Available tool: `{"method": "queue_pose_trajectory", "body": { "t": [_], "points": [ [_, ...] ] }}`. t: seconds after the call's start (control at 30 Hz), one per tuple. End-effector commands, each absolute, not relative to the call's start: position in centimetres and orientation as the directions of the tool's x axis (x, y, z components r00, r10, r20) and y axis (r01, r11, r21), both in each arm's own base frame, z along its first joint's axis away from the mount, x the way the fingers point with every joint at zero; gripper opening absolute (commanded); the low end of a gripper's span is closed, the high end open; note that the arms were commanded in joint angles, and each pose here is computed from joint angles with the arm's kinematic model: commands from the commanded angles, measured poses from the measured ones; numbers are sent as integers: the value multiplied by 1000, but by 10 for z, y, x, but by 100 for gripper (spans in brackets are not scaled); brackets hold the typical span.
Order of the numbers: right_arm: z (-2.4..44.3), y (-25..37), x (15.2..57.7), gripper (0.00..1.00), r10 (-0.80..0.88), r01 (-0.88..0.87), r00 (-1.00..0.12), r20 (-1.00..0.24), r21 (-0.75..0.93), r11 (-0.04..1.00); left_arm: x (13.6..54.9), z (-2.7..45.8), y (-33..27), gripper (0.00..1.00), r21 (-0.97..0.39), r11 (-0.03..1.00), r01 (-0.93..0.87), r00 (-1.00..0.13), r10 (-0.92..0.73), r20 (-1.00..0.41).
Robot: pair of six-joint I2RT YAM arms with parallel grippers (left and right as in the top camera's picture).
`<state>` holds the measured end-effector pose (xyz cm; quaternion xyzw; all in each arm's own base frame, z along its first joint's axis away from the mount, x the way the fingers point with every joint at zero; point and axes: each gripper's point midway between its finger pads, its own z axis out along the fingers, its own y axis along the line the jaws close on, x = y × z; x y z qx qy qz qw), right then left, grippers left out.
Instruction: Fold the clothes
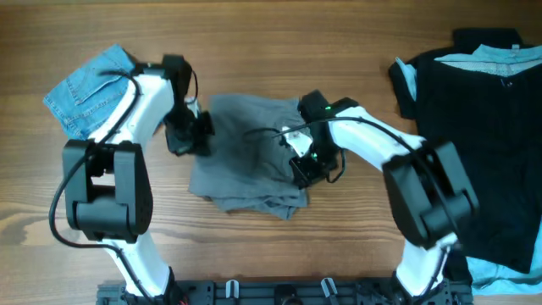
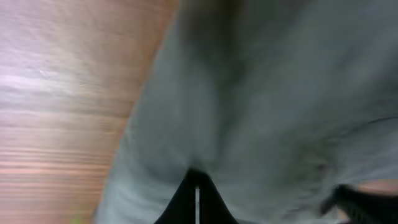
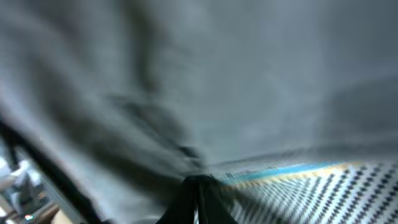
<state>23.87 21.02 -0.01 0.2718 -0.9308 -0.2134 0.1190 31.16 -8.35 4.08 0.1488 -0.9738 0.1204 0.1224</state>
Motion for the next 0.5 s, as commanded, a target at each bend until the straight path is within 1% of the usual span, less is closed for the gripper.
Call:
{"method": "queue_pose_trajectory", "body": {
  "t": [0.0, 0.03, 0.1, 0.17, 0.23, 0.3, 0.33, 0.4, 0.43, 0.47],
  "points": [
    [-34, 155, 241, 5, -241, -209, -918, 316, 130, 969, 274, 15, -94, 4, -233, 912, -337, -893, -231, 387],
    [-31, 135, 243, 4, -112, -110, -938, 329, 25, 994, 263, 7, -93, 4, -221, 913, -343, -883, -233, 409],
    [-23, 127, 251, 4, -88, -86, -949, 304, 18, 996, 257, 0, -91, 4, -214, 914, -343, -880, -233, 414],
    [-4, 125, 268, 4, -100, -90, -968, 230, 51, 995, 256, -6, -91, 4, -219, 914, -341, -884, -233, 405],
    [25, 130, 291, 4, -126, -116, -987, 101, 103, 988, 260, -8, -91, 4, -225, 914, -336, -892, -233, 386],
    [55, 147, 312, 4, -212, -219, -976, -59, 193, 956, 264, -9, -92, 4, -231, 913, -336, -897, -236, 373],
    [76, 160, 326, 4, -250, -289, -951, -181, 240, 927, 265, -10, -92, 4, -234, 913, -334, -900, -235, 368],
    [98, 176, 343, 4, -277, -366, -909, -312, 278, 888, 267, -10, -92, 4, -237, 913, -333, -902, -235, 362],
    [105, 187, 349, 4, -306, -425, -878, -369, 307, 851, 267, -10, -92, 4, -238, 913, -333, -903, -235, 361],
    [105, 195, 355, 4, -315, -456, -860, -402, 328, 828, 267, -10, -92, 4, -238, 913, -332, -903, -235, 360]
  ]
}}
